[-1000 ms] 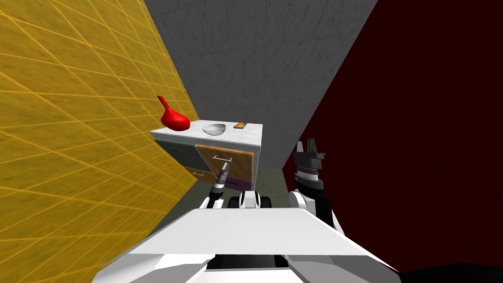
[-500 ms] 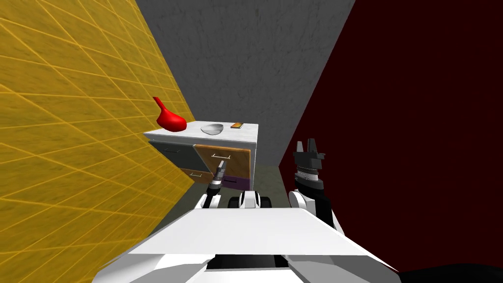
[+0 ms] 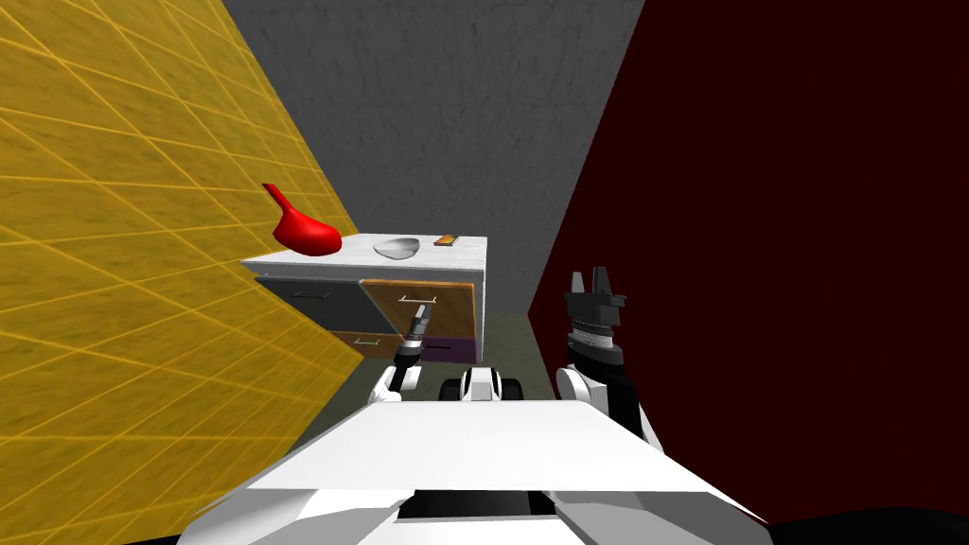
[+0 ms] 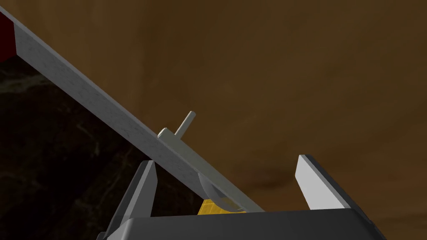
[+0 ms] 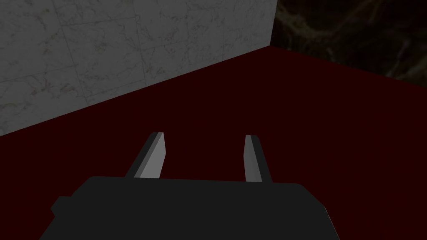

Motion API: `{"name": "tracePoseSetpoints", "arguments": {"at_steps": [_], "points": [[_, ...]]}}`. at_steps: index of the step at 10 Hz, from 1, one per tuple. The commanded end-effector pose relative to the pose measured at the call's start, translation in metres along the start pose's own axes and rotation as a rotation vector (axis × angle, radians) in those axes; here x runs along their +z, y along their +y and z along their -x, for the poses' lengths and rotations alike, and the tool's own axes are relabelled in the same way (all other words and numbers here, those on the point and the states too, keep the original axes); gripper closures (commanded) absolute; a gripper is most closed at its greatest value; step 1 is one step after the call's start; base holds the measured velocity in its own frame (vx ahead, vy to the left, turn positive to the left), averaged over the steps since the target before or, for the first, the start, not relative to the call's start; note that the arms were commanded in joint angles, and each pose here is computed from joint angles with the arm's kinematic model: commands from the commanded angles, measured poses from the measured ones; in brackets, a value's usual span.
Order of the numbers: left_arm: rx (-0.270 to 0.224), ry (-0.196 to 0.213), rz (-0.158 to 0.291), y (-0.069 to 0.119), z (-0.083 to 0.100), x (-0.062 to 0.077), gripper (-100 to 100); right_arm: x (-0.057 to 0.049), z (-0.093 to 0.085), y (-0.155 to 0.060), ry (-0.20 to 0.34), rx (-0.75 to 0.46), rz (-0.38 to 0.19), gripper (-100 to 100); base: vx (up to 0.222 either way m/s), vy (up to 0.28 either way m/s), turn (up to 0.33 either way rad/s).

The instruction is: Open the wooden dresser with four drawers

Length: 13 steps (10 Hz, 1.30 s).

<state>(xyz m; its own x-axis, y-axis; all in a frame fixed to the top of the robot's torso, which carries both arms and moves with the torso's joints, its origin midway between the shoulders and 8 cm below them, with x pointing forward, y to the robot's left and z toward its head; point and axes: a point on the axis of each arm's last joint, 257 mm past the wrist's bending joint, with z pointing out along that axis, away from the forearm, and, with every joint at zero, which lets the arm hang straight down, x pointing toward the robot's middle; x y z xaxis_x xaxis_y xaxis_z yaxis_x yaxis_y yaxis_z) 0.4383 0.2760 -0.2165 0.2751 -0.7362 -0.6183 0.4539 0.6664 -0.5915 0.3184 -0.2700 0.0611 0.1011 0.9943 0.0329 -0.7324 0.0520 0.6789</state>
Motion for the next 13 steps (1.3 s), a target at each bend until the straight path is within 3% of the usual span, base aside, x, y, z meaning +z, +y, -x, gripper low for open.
{"name": "tracePoseSetpoints", "arguments": {"at_steps": [1, 3, 4, 6, 7, 9, 10, 12, 13], "points": [[0.024, -0.01, 0.018, 0.016, 0.011, 0.009, -100, 0.0, 0.0, 0.0, 0.0, 0.0, 0.0, 0, -0.074, -0.001, -0.294], [0.048, -0.048, 0.05, 0.03, 0.03, 0.006, -100, 0.0, 0.0, 0.0, 0.0, 0.0, 0.0, 0, -0.071, -0.008, -0.066], [0.044, -0.04, 0.046, 0.034, 0.026, 0.019, -100, 0.0, 0.0, 0.0, 0.0, 0.0, 0.0, 0, -0.096, 0.0, -0.238], [0.068, -0.078, 0.079, 0.047, 0.046, 0.013, -100, 0.0, 0.0, 0.0, 0.0, 0.0, 0.0, 0, -0.06, -0.003, -0.107], [0.058, -0.072, 0.074, 0.05, 0.041, 0.026, -100, 0.0, 0.0, 0.0, 0.0, 0.0, 0.0, 0, -0.074, -0.024, -0.232], [0.08, -0.111, 0.108, 0.062, 0.06, 0.019, -100, 0.0, 0.0, 0.0, 0.0, 0.0, 0.0, 0, -0.062, -0.012, -0.095], [0.065, -0.105, 0.106, 0.065, 0.055, 0.032, -100, 0.0, 0.0, 0.0, 0.0, 0.0, 0.0, 0, -0.083, 0.003, -0.219], [0.083, -0.146, 0.138, 0.076, 0.073, 0.025, -100, 0.0, 0.0, 0.0, 0.0, 0.0, 0.0, 0, -0.065, -0.006, -0.111], [0.063, -0.139, 0.139, 0.079, 0.066, 0.036, -100, 0.0, 0.0, 0.0, 0.0, 0.0, 0.0, 0, -0.071, -0.026, -0.26]]}}
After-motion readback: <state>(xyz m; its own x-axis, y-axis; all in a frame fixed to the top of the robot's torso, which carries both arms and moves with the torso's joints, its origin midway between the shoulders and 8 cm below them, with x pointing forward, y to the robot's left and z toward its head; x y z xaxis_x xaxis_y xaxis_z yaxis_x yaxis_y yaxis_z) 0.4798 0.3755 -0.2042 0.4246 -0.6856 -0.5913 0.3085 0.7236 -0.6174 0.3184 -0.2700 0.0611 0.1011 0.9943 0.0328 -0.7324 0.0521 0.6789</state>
